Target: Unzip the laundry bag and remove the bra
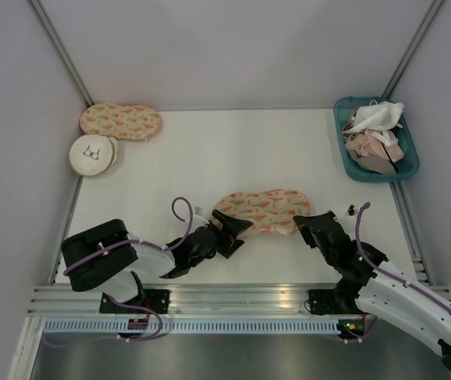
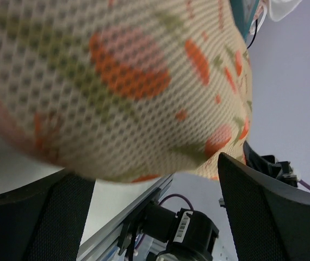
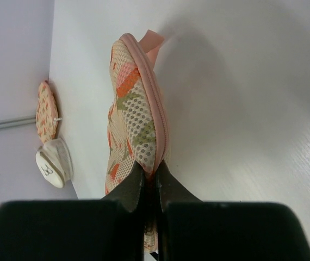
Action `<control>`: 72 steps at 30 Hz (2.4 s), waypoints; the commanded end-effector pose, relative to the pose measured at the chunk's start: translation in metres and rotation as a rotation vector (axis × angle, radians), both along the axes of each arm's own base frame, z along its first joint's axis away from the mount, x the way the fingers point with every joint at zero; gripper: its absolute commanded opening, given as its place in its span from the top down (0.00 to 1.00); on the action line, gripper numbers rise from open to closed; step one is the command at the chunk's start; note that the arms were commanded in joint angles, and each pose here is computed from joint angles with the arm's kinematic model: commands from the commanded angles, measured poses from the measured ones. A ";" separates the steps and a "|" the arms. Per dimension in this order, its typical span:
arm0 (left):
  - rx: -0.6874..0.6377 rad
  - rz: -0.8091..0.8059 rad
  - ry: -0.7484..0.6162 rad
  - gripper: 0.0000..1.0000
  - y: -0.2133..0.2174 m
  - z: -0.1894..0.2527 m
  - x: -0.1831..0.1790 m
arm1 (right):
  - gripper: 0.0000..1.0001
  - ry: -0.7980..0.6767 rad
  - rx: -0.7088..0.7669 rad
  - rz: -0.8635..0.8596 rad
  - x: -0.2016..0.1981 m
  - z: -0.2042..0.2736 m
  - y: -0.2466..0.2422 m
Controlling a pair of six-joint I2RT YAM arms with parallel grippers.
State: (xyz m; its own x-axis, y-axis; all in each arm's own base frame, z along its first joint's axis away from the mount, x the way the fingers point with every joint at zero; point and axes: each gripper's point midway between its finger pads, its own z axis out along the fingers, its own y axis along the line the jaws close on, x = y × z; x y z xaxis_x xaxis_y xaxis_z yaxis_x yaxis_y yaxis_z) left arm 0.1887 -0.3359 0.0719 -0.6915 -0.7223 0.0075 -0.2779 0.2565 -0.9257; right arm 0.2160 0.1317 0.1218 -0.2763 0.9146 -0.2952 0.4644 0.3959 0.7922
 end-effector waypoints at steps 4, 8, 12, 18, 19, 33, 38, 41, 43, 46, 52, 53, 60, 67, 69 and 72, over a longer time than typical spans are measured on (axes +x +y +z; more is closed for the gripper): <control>-0.072 0.064 -0.063 0.06 0.001 0.035 0.027 | 1.00 -0.054 0.111 0.127 -0.005 0.033 0.027; -0.081 0.063 -0.059 0.06 -0.003 0.037 0.035 | 1.00 -0.047 0.126 0.227 -0.014 0.032 0.041; -0.085 0.062 -0.052 0.11 -0.001 0.034 0.043 | 0.99 -0.036 0.116 0.339 -0.024 0.031 0.054; -0.080 0.056 -0.081 0.60 0.011 0.034 0.057 | 1.00 -0.032 0.047 0.400 -0.035 0.027 0.049; -0.076 0.063 -0.083 0.67 0.015 0.034 0.062 | 1.00 -0.035 0.040 0.408 -0.036 0.028 0.049; -0.185 -0.253 -0.228 0.98 0.018 0.052 0.081 | 0.16 0.013 -0.123 0.412 -0.050 0.017 0.018; -0.265 -0.398 -0.239 0.98 0.018 0.054 0.072 | 0.16 0.024 -0.130 0.299 -0.046 -0.004 0.000; -0.259 -0.460 -0.223 0.98 0.017 0.050 0.074 | 0.16 0.046 -0.124 0.282 -0.043 -0.026 0.002; -0.243 -0.454 -0.206 0.98 0.021 0.046 0.077 | 0.17 0.076 -0.126 0.286 -0.045 -0.047 0.004; -0.133 -0.431 -0.177 0.98 0.028 0.027 0.082 | 0.19 0.103 -0.124 0.294 -0.042 -0.072 0.010; 0.042 -0.412 -0.127 0.98 0.042 0.012 0.084 | 0.24 0.100 -0.123 0.324 -0.035 -0.092 0.023; 0.055 -0.410 -0.129 0.98 0.042 0.012 0.085 | 0.25 0.070 -0.094 0.328 -0.032 -0.091 0.029; 0.154 -0.367 -0.077 0.98 0.055 -0.007 0.085 | 0.35 0.084 -0.062 0.375 -0.032 -0.100 0.043; 0.146 -0.326 -0.044 0.98 0.061 -0.024 0.081 | 0.85 0.116 -0.079 0.415 -0.032 -0.107 0.051; 0.128 -0.326 -0.049 0.94 0.061 -0.023 0.078 | 1.00 0.113 -0.081 0.413 -0.031 -0.107 0.052; 0.114 -0.306 -0.041 0.58 0.064 -0.018 0.074 | 0.99 0.080 -0.066 0.400 -0.027 -0.097 0.052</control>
State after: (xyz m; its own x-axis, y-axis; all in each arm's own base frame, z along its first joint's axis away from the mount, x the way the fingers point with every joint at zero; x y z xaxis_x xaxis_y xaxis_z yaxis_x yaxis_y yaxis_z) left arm 0.2595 -0.2742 0.0449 -0.8910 -0.4490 -0.0670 -0.1598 0.4483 -0.8795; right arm 0.1877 0.1834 0.0199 -0.6336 0.7130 -0.3003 0.3388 0.6047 0.7208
